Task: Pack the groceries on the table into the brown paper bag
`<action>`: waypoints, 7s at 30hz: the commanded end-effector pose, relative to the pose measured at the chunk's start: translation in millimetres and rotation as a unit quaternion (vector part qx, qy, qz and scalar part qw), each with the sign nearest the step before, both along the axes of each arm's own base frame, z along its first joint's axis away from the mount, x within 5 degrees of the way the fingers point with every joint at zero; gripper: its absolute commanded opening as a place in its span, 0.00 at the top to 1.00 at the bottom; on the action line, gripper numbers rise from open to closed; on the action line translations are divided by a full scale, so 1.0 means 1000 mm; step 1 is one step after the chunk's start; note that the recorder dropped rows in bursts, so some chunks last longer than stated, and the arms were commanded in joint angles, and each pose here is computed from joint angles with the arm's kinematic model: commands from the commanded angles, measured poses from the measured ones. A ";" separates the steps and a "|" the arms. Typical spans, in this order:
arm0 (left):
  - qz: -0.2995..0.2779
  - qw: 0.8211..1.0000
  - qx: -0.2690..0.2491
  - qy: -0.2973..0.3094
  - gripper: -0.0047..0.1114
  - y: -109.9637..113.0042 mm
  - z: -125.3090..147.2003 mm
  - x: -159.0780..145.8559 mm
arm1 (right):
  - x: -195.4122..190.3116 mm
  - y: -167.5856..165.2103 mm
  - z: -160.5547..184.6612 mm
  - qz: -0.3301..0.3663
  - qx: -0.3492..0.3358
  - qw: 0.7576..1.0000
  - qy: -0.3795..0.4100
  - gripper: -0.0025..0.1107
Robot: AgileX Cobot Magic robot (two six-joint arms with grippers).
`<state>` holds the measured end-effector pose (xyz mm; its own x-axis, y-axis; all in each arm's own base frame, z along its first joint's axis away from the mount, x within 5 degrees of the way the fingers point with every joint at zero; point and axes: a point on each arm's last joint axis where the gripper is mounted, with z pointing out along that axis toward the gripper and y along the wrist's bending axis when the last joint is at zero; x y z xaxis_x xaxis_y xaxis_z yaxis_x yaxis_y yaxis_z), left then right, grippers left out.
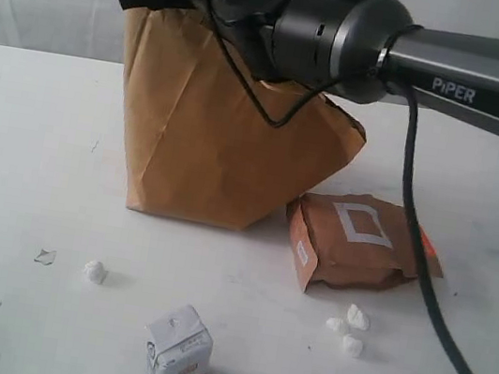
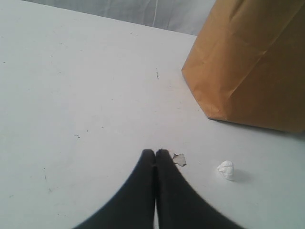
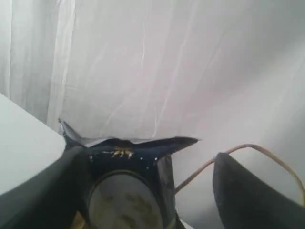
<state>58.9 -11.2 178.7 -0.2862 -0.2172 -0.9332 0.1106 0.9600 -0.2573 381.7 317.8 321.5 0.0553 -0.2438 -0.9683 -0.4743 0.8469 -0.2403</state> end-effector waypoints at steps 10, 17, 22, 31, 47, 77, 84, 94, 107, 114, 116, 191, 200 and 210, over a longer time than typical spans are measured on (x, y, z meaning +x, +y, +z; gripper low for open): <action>0.002 1.000 -0.004 0.001 0.96 0.000 -0.001 0.000 | -0.010 -0.008 0.027 0.010 0.037 0.999 0.004 0.58; 0.002 1.000 -0.004 0.001 0.96 0.000 -0.001 0.000 | -0.014 -0.013 0.037 0.002 0.047 0.999 0.007 0.72; 0.002 1.000 -0.004 0.001 0.96 0.000 -0.001 0.000 | -0.013 -0.043 0.044 -0.139 0.023 0.989 0.039 0.95; 0.002 1.000 -0.004 0.001 0.96 0.000 -0.001 0.000 | -0.032 -0.085 0.061 -0.275 -0.117 0.954 0.025 0.98; 0.002 1.000 -0.004 0.001 0.96 0.000 -0.001 0.000 | -0.080 -0.268 0.027 -0.406 -0.034 0.907 0.103 0.98; 0.002 1.000 -0.004 0.001 0.96 0.000 -0.001 0.000 | -0.151 -0.296 -0.137 0.057 0.020 0.848 0.527 0.33; 0.002 1.000 -0.004 0.001 0.96 0.000 -0.001 0.000 | -0.141 -0.297 -0.125 0.053 0.021 0.862 0.503 0.26; 0.002 1.000 -0.004 0.001 0.96 0.000 -0.001 0.000 | -0.102 -0.286 -0.082 0.033 -0.015 0.915 0.403 0.26; 0.002 1.000 -0.004 0.001 0.96 0.000 -0.001 0.000 | -0.094 -0.307 -0.157 -0.181 0.119 0.706 0.674 0.35; 0.002 1.000 -0.004 0.001 0.96 0.000 -0.001 0.000 | -0.085 -0.308 -0.157 -0.169 0.118 0.702 0.682 0.35; 0.002 1.000 -0.004 0.001 0.96 0.000 -0.001 0.000 | -0.082 -0.308 -0.154 -0.161 0.109 0.714 0.672 0.35; 0.002 1.000 -0.004 0.001 0.96 0.000 -0.001 0.000 | -0.050 -0.316 -0.104 0.017 0.127 0.849 0.512 0.98; 0.002 1.000 -0.004 0.001 0.96 0.000 -0.001 0.000 | -0.054 -0.321 -0.116 0.003 0.082 0.838 0.540 0.80; 0.002 1.000 -0.004 0.001 0.96 0.000 -0.001 0.000 | -0.051 -0.324 -0.117 -0.006 0.060 0.851 0.522 0.25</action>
<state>58.9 -11.2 178.7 -0.2862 -0.2172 -0.9332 0.1106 0.9600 -0.2573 329.2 -3.1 209.2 -0.8575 -0.1123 -0.5020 -0.3630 0.8236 0.4358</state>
